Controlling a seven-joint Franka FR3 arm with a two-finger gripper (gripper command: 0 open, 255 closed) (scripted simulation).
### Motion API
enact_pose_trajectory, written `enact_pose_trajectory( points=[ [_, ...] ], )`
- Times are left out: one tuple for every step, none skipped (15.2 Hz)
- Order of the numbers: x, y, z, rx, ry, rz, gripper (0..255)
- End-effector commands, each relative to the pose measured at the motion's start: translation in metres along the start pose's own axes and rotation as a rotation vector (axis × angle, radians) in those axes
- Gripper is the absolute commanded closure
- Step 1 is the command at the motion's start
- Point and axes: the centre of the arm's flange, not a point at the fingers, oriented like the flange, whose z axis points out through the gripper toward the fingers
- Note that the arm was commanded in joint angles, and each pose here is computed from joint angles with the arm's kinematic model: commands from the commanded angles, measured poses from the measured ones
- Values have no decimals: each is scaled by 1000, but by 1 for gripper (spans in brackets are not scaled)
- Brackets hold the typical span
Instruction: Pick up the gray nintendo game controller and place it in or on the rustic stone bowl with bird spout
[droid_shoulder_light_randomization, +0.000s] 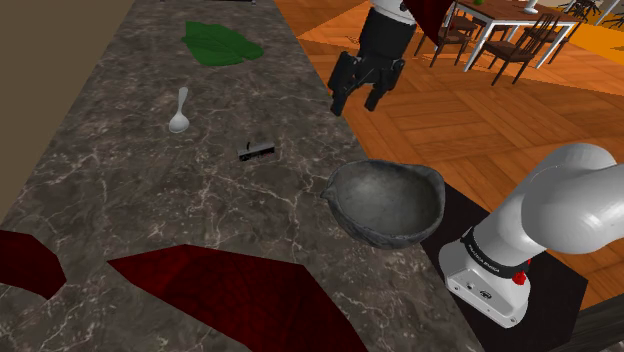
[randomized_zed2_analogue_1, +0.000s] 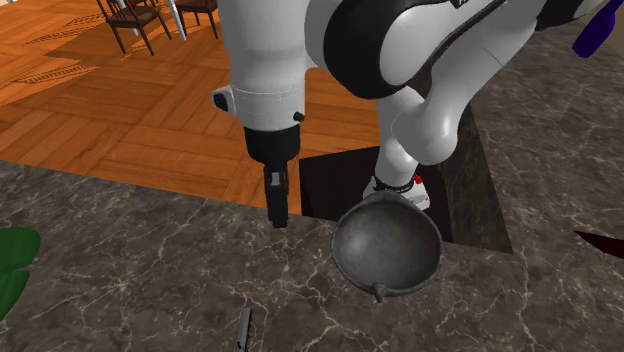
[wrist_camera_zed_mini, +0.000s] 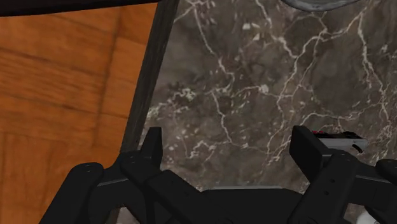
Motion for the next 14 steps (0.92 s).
enact_pose_trajectory(
  points=[
    [7, -20, 10, 16, 27, 1, 0],
    [10, -31, 14, 23, 40, 0, 0],
    [13, -42, 18, 30, 52, 0, 0],
    [16, -52, 22, 36, 65, 0, 0],
    [19, -63, 26, 43, 78, 0, 0],
    [22, -73, 29, 50, 91, 0, 0],
    [25, -84, 33, 57, 103, 0, 0],
    [28, -95, 36, 64, 116, 0, 0],
    [31, -106, 40, 71, 129, -1, 0],
    [34, -116, 43, 78, 141, -1, 0],
    [37, -127, 46, 85, 154, -1, 0],
    [38, -131, 47, 87, 159, -1, 0],
    [39, -132, 52, 87, 159, -1, 0],
    [40, -132, 57, 87, 159, -1, 0]
  ],
)
